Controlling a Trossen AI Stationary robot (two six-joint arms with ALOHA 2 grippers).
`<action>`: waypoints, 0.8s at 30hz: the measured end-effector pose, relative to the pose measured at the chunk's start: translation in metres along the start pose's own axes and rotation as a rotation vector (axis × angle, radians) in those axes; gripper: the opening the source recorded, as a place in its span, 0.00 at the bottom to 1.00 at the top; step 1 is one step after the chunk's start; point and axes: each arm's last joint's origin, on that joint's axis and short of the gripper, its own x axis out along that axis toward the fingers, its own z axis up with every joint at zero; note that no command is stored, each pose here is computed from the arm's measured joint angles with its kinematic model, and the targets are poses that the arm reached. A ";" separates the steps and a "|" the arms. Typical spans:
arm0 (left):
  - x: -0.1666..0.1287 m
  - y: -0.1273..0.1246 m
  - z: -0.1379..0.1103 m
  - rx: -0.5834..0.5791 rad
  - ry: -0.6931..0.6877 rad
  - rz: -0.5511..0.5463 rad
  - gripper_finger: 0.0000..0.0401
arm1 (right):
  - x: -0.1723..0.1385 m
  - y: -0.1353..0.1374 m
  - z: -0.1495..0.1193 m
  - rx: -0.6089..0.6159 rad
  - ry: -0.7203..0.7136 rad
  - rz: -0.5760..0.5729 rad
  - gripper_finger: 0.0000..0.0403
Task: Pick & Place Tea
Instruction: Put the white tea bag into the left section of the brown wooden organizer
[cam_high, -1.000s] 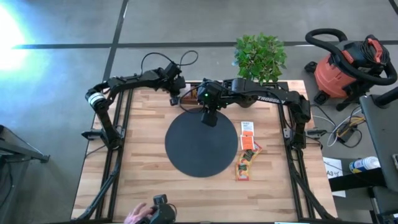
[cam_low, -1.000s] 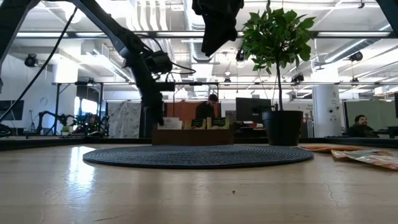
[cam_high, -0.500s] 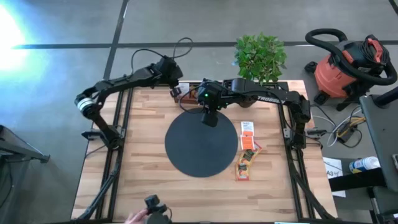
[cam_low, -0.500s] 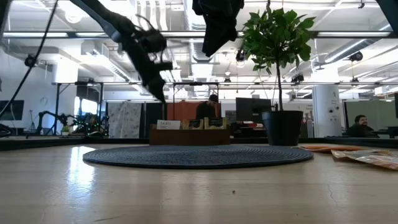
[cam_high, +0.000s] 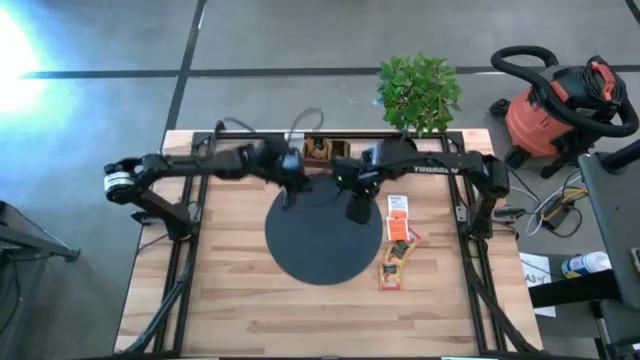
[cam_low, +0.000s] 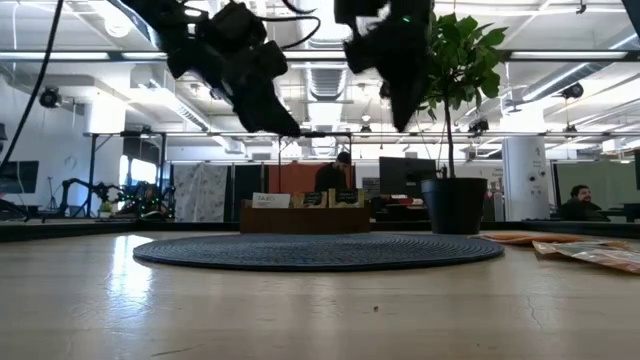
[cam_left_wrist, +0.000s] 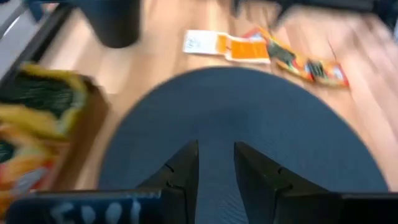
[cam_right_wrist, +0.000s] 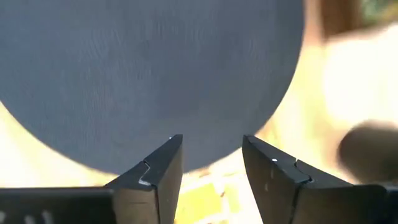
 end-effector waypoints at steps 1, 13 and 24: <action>0.005 -0.008 -0.004 0.024 0.001 -0.001 0.24 | 0.005 0.002 -0.007 0.021 0.026 -0.003 0.40; 0.049 -0.027 -0.020 -0.029 -0.065 -0.080 0.24 | 0.047 0.005 -0.129 0.548 0.270 -0.038 0.36; 0.119 -0.038 0.027 -0.040 -0.090 -0.156 0.24 | 0.065 -0.031 -0.203 1.187 -0.022 -0.007 0.37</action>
